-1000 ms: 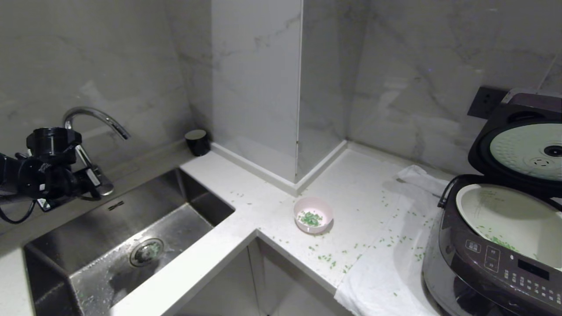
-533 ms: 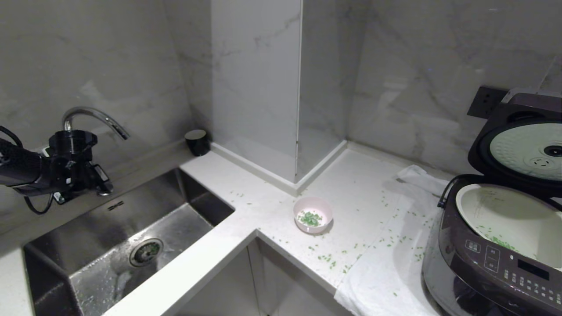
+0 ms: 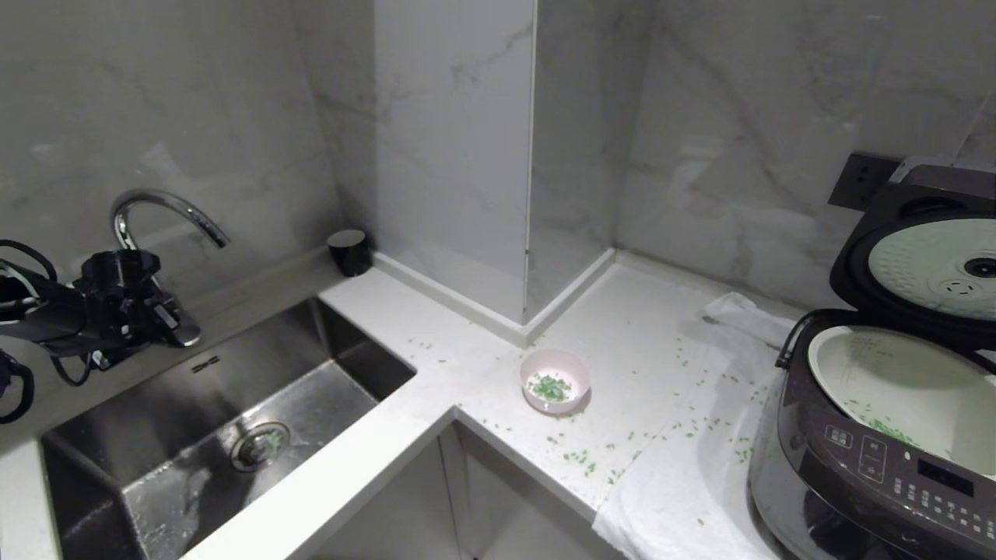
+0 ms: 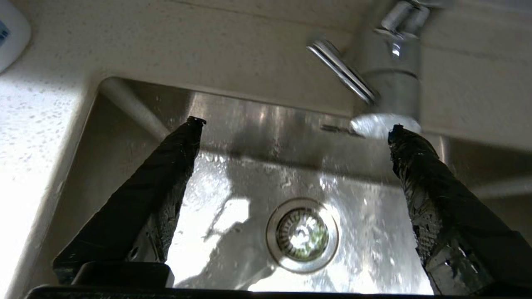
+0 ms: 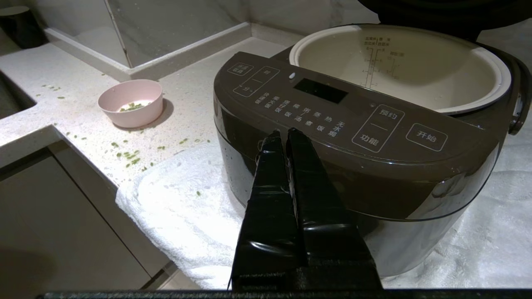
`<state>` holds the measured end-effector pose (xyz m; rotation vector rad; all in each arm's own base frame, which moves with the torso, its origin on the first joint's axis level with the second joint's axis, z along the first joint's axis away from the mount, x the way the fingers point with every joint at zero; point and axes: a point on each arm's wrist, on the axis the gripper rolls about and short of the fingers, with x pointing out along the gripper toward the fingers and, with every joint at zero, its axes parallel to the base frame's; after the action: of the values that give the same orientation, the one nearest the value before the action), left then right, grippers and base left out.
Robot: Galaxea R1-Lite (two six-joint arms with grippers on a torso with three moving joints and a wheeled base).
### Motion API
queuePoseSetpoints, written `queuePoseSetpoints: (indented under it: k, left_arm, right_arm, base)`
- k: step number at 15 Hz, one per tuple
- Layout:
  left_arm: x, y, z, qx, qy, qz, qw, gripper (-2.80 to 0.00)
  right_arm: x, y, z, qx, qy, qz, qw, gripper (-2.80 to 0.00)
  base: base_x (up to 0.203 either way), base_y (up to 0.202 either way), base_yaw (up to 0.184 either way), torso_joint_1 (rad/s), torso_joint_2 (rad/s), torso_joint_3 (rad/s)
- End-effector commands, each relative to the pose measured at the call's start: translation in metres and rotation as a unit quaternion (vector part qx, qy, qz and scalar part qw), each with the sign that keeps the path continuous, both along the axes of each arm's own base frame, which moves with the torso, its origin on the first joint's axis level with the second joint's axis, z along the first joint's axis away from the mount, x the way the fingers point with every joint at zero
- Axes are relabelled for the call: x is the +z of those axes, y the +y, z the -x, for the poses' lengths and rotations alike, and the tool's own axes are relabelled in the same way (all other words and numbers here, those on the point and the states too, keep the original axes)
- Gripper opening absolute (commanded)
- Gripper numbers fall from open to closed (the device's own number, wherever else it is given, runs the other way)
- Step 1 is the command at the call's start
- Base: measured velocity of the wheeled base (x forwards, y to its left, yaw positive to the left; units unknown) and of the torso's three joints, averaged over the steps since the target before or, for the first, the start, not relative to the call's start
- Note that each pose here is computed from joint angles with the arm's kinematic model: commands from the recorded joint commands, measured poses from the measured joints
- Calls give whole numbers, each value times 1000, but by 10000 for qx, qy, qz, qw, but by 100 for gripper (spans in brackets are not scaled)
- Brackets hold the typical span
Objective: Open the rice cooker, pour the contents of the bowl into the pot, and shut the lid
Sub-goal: Turn on the tap
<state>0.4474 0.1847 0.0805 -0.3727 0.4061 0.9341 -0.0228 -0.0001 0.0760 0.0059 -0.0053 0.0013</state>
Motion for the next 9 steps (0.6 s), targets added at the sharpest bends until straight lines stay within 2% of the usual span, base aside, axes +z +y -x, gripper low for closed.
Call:
queuePoseSetpoints:
  k: [1, 5, 9]
  left_arm:
    - [-10, 5, -8, 61, -55, 16, 10000, 0]
    - [-9, 13, -22, 135, -380, -17, 9992, 0]
    - [-10, 14, -26, 139, -430, -29, 9990, 0]
  right_arm:
    - [0, 0, 0, 4, 4, -1, 10000, -280]
    - [0, 0, 0, 2, 4, -1, 10000, -280]
    - [0, 0, 0, 9, 4, -1, 10000, -280]
  base:
    - [0, 0, 0, 0, 0, 0]
    - [0, 0, 0, 0, 0, 0]
    - [0, 0, 0, 0, 0, 0]
